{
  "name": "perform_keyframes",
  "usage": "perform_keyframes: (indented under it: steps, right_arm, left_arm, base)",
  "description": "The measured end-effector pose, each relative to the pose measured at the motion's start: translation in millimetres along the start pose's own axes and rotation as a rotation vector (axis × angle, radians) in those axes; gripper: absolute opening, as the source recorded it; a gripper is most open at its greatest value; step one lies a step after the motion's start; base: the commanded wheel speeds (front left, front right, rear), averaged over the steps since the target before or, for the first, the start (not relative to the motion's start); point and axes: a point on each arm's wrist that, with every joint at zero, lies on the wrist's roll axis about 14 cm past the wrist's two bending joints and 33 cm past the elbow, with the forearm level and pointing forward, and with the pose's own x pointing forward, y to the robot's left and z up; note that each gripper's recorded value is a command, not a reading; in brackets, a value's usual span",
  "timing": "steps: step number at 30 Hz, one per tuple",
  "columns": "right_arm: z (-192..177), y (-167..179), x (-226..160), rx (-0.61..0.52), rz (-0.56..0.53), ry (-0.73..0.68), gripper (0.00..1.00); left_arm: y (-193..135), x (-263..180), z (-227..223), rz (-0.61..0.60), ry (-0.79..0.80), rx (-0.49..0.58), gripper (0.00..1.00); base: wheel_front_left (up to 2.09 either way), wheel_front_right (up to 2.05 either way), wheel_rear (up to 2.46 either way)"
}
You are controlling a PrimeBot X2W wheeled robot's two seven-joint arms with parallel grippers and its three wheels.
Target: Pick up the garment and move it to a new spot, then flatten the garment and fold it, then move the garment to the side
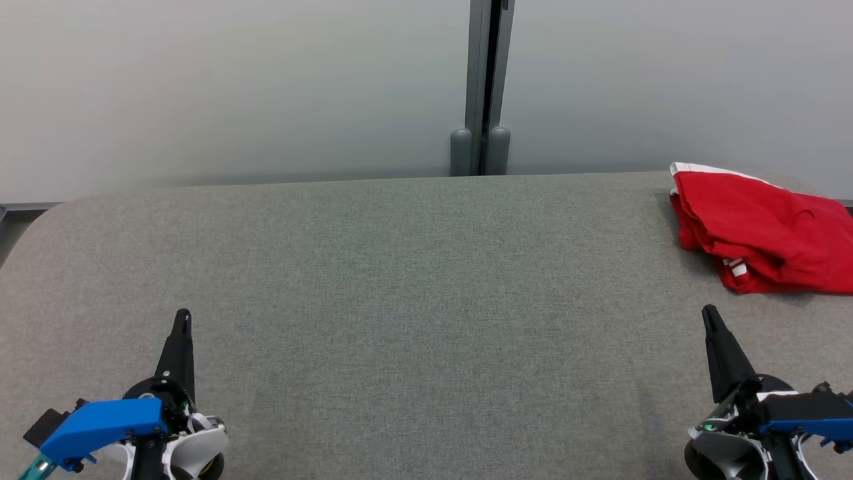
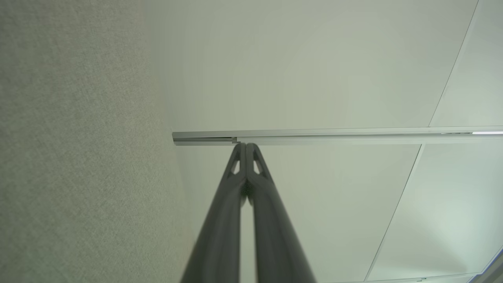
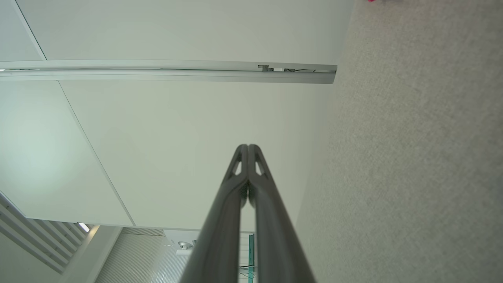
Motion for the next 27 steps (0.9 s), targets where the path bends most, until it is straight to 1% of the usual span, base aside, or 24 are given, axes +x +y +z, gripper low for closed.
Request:
perform_keyframes:
  steps: [27]
  right_arm:
    - [0.0,0.0,0.0,0.000,0.000,0.000,0.00]
  left_arm:
    - [0.0,0.0,0.0,0.000,0.000,0.000,0.00]
  base:
    - [0.00,0.00,0.00]
